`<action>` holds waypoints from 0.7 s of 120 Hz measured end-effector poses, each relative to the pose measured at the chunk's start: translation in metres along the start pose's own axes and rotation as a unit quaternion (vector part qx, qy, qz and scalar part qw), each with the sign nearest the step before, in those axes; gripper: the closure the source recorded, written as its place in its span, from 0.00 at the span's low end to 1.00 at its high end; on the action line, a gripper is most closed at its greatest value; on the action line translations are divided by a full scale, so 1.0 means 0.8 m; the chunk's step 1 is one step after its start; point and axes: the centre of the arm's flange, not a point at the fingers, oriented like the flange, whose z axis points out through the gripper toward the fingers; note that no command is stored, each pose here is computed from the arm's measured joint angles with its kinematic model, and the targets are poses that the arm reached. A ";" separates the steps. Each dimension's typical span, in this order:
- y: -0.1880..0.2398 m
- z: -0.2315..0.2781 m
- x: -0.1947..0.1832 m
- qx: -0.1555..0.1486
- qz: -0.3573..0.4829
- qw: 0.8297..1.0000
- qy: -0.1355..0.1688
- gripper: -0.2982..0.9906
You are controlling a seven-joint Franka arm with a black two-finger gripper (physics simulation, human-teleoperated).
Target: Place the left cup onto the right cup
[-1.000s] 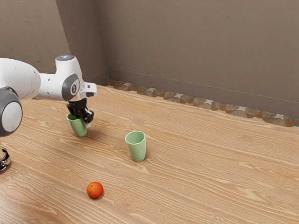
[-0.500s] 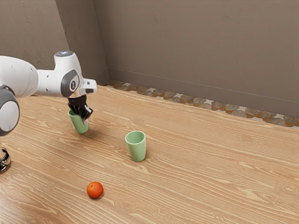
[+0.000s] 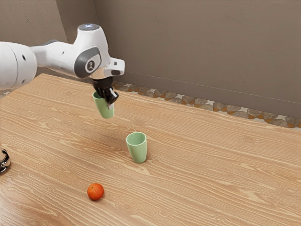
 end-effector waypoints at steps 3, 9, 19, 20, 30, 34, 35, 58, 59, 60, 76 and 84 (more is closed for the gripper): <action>0.010 -0.001 0.003 0.000 0.002 1.000 -0.001 0.83; 0.028 -0.005 0.007 0.000 0.005 1.000 -0.003 0.83; 0.057 -0.014 0.014 -0.001 0.008 1.000 -0.002 0.83; 0.060 -0.015 0.014 0.000 0.008 1.000 -0.001 0.83; 0.091 -0.029 0.020 0.003 0.011 1.000 0.003 0.83; 0.102 -0.035 0.021 0.005 0.012 1.000 0.006 0.83; 0.105 -0.037 0.022 0.005 0.012 1.000 0.006 0.83; 0.149 -0.041 0.016 0.005 -0.011 1.000 -0.008 0.83; 0.150 -0.041 0.015 0.005 -0.012 1.000 -0.008 0.83; 0.151 -0.040 0.015 0.005 -0.014 1.000 -0.009 0.83; 0.181 -0.042 0.014 0.001 -0.032 0.999 -0.014 0.83; 0.196 -0.044 0.015 0.003 -0.038 0.999 -0.014 0.83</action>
